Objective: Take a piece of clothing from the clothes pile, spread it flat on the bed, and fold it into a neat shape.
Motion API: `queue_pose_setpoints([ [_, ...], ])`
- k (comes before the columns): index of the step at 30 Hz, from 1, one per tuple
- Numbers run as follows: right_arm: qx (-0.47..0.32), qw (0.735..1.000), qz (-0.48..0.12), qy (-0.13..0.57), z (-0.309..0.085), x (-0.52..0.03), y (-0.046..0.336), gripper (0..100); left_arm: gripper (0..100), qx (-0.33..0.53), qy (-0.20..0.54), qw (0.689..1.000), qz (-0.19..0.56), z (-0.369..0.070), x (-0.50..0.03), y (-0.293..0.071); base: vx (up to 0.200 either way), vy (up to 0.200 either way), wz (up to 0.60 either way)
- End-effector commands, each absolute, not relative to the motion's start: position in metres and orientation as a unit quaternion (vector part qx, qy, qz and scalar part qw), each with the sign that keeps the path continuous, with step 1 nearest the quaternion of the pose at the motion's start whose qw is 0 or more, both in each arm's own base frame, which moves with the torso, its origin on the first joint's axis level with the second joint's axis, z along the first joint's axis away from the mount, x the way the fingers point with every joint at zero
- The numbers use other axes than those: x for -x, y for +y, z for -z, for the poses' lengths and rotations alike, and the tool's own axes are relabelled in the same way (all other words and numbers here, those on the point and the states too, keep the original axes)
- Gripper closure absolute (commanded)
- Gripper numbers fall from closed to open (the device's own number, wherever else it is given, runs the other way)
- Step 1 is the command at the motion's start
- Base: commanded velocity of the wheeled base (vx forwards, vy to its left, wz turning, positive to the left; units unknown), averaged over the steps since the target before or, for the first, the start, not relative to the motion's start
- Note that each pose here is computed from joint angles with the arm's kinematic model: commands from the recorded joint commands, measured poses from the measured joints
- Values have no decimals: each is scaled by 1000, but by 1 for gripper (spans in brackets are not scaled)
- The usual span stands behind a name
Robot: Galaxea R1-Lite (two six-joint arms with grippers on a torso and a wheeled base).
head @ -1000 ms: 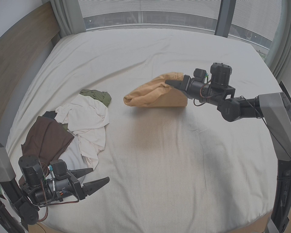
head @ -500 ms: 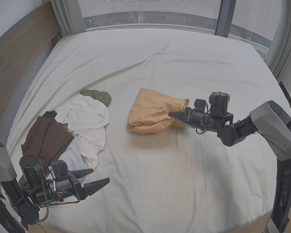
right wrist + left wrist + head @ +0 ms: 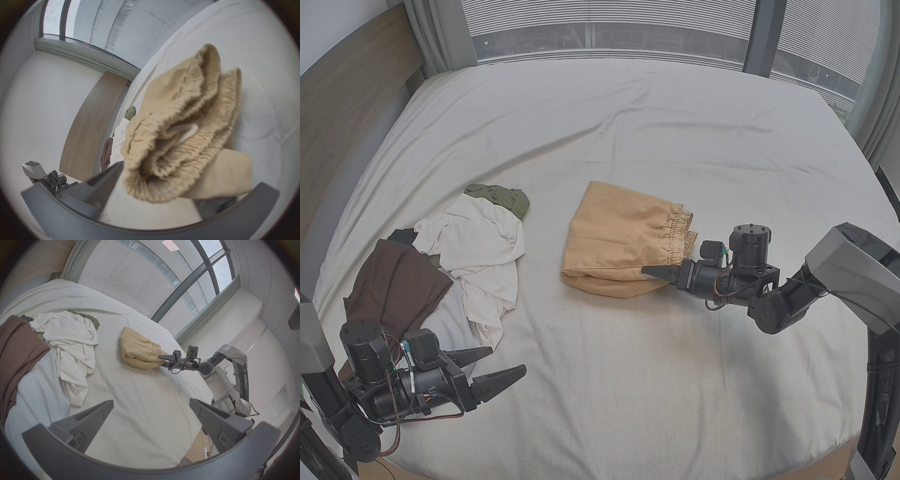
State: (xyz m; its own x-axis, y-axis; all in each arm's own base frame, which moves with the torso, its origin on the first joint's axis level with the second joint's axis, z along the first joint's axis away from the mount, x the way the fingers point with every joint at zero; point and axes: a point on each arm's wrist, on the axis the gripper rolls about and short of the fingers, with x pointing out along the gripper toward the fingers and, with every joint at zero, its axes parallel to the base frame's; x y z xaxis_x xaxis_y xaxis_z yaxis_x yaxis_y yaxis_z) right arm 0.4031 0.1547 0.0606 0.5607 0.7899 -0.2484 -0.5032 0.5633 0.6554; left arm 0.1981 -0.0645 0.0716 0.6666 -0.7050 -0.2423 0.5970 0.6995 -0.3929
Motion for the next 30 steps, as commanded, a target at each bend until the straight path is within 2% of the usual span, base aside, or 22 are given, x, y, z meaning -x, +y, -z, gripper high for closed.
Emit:
queue_pose_setpoints([
  [1, -250, 844, -386, 277, -78, -366, 144, 0, 0, 141, 184, 903, 360, -74, -198, -64, 0, 0, 0],
  [5, -223, 853, -384, 275, -93, -327, 125, 0, 0, 138, 157, 904, 372, -86, -195, -66, 0, 0, 0],
  [12, -205, 869, -404, 199, -159, -222, 87, 0, 0, 192, 77, 857, 472, -137, -153, -90, 0, 0, 0],
  [17, -188, 877, -417, 144, -176, -167, 69, 0, 0, 208, 43, 831, 514, -155, -124, -90, 0, 0, 0],
  [18, -188, 877, -417, 144, -176, -167, 69, 0, 0, 208, 43, 831, 514, -155, -124, -90, 0, 0, 0],
  [19, -176, 886, -416, 109, -182, -130, 53, 0, 0, 213, 31, 834, 508, -160, -109, -84, 0, 0, 0],
  [20, -172, 891, -409, 95, -183, -116, 47, 0, 0, 211, 34, 842, 494, -159, -106, -81, 0, 0, 0],
  [25, -160, 904, -392, 57, -185, -81, 32, 0, 0, 216, 40, 869, 444, -158, -95, -71, 0, 0, 0],
  [30, -147, 925, -351, 14, -167, -27, 16, 0, 0, 232, 58, 894, 378, -152, -64, -42, 0, 0, 0],
])
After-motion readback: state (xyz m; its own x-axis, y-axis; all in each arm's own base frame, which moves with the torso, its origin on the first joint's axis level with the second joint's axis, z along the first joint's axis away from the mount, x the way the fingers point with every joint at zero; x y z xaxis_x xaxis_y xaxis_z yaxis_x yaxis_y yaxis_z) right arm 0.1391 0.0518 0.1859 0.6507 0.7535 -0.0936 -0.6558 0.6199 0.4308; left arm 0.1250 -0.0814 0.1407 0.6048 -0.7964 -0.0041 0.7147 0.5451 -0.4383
